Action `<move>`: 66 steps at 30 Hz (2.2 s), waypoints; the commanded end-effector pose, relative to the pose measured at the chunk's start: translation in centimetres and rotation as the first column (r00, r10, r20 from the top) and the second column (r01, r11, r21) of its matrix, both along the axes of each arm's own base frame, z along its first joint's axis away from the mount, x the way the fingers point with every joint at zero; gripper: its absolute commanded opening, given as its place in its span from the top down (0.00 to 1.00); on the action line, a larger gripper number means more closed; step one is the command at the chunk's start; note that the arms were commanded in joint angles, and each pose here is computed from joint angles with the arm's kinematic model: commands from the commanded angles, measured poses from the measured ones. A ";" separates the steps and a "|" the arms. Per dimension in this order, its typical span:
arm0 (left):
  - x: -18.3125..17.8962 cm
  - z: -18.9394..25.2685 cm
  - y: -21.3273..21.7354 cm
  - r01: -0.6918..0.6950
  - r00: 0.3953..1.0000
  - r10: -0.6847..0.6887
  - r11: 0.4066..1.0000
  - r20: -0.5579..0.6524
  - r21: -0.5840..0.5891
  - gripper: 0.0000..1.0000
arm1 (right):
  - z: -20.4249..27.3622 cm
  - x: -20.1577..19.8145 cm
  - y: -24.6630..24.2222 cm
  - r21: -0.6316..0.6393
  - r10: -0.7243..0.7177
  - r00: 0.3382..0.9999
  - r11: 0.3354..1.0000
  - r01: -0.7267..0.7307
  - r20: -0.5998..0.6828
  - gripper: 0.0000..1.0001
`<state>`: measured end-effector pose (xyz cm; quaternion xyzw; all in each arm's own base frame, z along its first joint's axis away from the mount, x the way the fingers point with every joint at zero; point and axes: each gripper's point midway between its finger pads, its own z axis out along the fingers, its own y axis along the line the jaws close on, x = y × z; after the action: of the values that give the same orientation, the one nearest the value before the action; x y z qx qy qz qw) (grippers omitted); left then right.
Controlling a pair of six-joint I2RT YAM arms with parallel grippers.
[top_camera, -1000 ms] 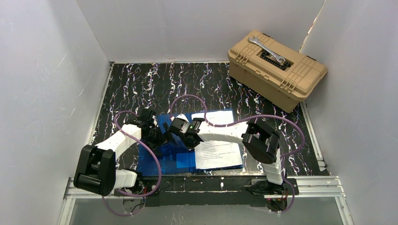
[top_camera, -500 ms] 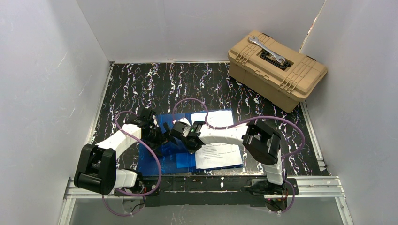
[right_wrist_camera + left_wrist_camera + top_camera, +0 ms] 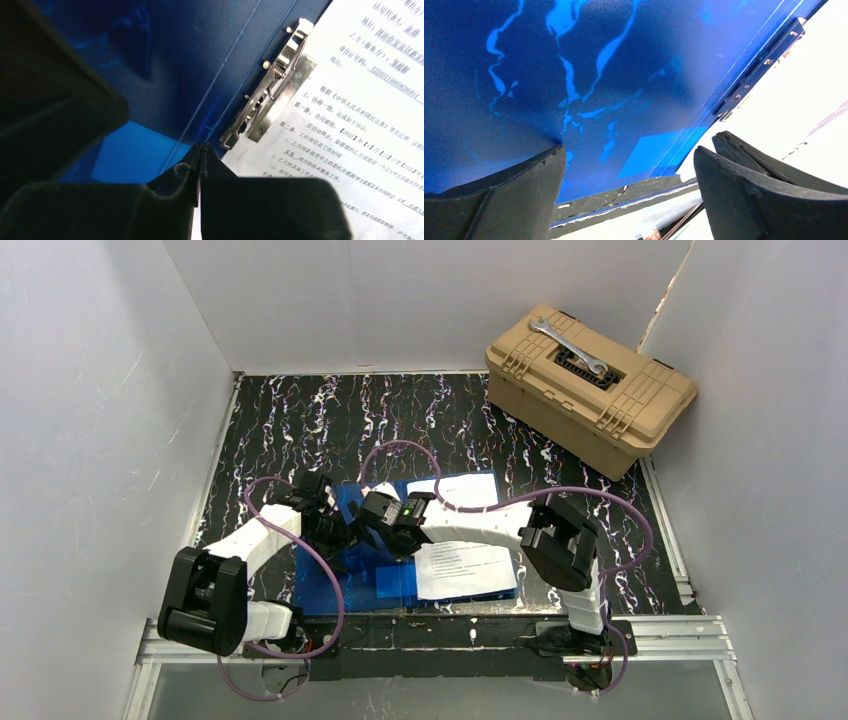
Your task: Put the files into the folder
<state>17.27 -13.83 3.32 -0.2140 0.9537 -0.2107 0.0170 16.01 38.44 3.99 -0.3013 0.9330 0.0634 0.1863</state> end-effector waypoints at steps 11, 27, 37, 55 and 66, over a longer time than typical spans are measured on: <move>-0.5 -0.3 0.2 0.016 1.000 -0.016 1.000 -0.014 0.005 0.02 | 11.7 3.8 1.9 0.176 -0.070 0.979 0.984 0.036 0.194 0.71; 0.2 5.1 1.1 0.068 0.991 -0.073 0.997 0.108 0.045 0.02 | 5.8 5.0 -0.4 0.072 -0.119 0.979 0.992 0.108 0.166 0.49; -0.1 10.5 3.2 0.097 0.960 -0.131 0.985 0.247 0.145 0.02 | 2.9 5.7 0.2 0.100 -0.169 0.982 0.982 0.161 0.081 0.47; -1.8 14.5 5.5 0.090 0.854 -0.192 0.970 0.483 0.227 0.02 | -0.8 6.2 0.5 0.088 -0.279 0.960 0.957 0.276 0.025 0.58; -1.8 14.0 5.4 0.082 0.863 -0.180 0.972 0.472 0.220 0.02 | -2.4 5.5 -0.6 0.049 -0.304 0.953 0.952 0.303 0.012 0.65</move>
<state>15.71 -8.74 17.56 -0.0845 0.9440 -0.1745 0.2669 21.75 38.71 2.95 -0.1656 0.9592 0.0665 0.2193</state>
